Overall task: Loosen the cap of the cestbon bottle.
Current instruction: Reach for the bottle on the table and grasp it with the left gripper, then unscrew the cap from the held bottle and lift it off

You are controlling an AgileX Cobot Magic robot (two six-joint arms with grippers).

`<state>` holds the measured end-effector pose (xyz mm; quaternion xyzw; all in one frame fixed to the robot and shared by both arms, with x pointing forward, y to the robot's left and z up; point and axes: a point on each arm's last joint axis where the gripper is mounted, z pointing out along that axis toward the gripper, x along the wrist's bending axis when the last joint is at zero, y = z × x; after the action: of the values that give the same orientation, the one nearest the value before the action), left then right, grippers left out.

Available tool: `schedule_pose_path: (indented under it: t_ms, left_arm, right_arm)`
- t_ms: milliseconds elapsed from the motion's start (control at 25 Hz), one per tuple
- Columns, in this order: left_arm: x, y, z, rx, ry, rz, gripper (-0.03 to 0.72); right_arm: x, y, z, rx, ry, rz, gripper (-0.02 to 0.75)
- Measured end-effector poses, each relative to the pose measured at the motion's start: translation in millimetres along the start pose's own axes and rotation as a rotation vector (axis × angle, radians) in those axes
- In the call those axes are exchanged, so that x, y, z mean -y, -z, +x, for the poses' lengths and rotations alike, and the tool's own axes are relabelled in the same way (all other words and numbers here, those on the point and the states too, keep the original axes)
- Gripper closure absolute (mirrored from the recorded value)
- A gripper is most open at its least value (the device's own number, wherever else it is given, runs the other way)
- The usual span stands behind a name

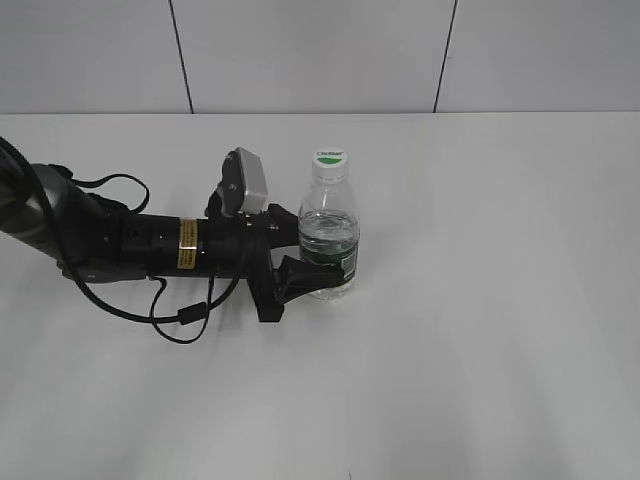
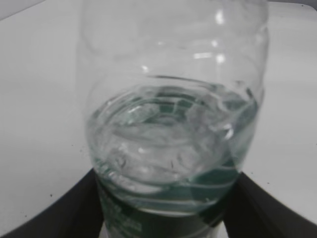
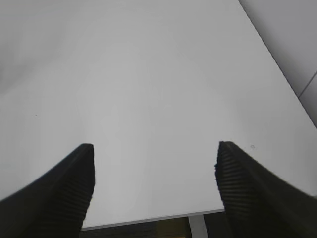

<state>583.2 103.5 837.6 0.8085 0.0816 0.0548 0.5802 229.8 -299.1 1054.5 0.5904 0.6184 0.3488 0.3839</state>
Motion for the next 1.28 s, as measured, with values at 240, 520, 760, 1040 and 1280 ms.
schedule_pose_path:
  t_ms: [240, 520, 760, 1040, 1280]
  left_arm:
    - [0.1, 0.0, 0.0, 0.0, 0.0, 0.001, 0.27]
    - [0.1, 0.0, -0.1, 0.001, -0.001, 0.001, 0.27]
    - [0.1, 0.0, -0.2, 0.002, -0.001, 0.001, 0.27]
    - [0.0, 0.0, -0.3, 0.004, -0.002, 0.0, 0.27]
    - [-0.1, 0.0, -0.4, 0.004, -0.002, -0.001, 0.27]
  right_arm:
    - [-20.0, 2.1, -0.7, -0.005, 0.052, -0.024, 0.157]
    - [-81.7, -42.0, -4.5, -0.031, 0.065, 0.232, 0.176]
    - [-128.3, -109.6, -2.7, -0.098, 0.024, 0.513, 0.182]
    - [-159.4, -179.4, -2.9, -0.129, 0.009, 0.725, 0.182]
    - [-179.2, -238.0, 0.5, -0.17, -0.031, 0.782, 0.193]
